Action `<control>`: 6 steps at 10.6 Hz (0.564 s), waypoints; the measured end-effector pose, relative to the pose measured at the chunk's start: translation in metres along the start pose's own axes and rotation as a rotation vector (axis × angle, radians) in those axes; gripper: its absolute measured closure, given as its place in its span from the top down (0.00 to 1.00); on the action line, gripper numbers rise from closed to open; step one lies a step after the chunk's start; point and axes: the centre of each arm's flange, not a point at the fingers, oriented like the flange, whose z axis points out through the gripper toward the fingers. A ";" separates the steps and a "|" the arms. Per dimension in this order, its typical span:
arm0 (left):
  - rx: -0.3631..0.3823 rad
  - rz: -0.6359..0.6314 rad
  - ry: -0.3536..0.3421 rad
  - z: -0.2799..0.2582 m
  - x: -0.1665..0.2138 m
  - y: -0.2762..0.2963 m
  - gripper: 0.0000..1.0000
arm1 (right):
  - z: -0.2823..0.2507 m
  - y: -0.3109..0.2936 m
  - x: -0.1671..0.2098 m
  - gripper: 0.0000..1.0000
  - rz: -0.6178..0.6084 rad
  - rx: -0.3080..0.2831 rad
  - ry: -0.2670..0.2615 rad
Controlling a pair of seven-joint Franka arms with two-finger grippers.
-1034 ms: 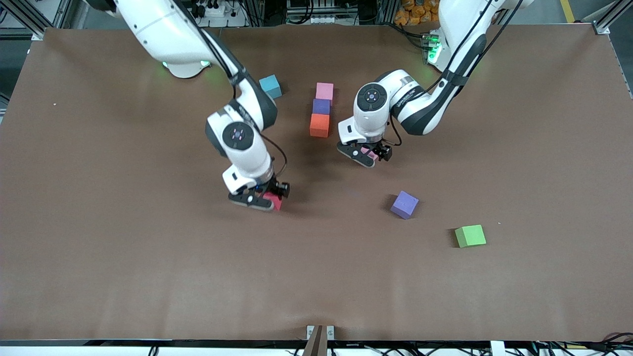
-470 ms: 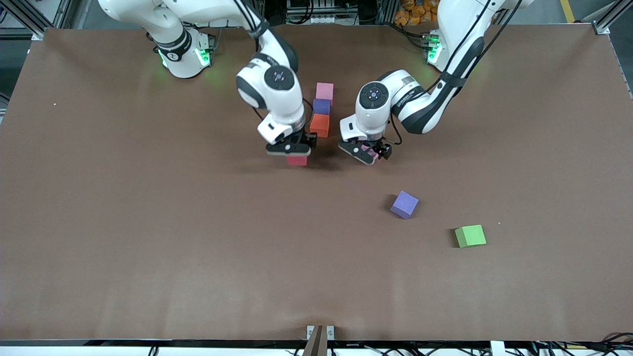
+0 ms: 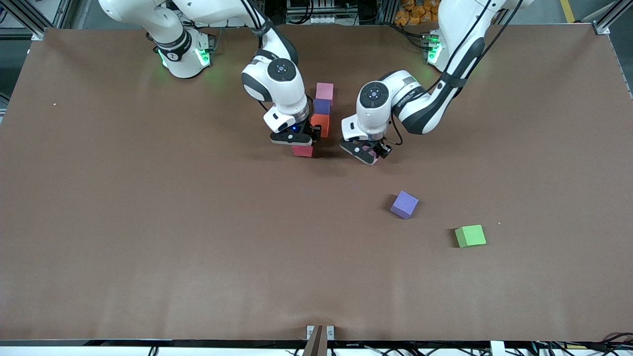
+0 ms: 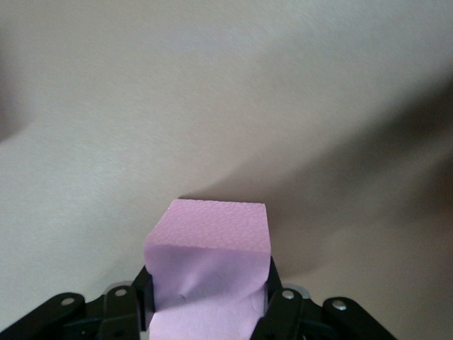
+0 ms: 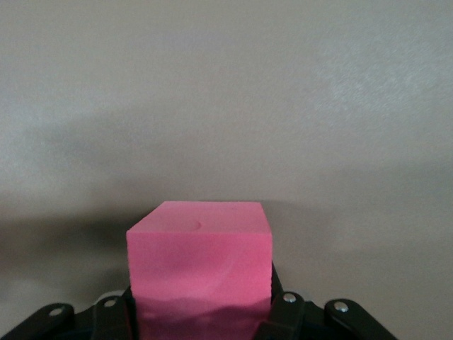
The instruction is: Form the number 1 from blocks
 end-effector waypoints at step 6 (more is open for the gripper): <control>0.022 -0.068 0.087 -0.045 0.012 -0.037 0.55 | 0.014 -0.032 -0.028 0.61 -0.051 0.011 -0.010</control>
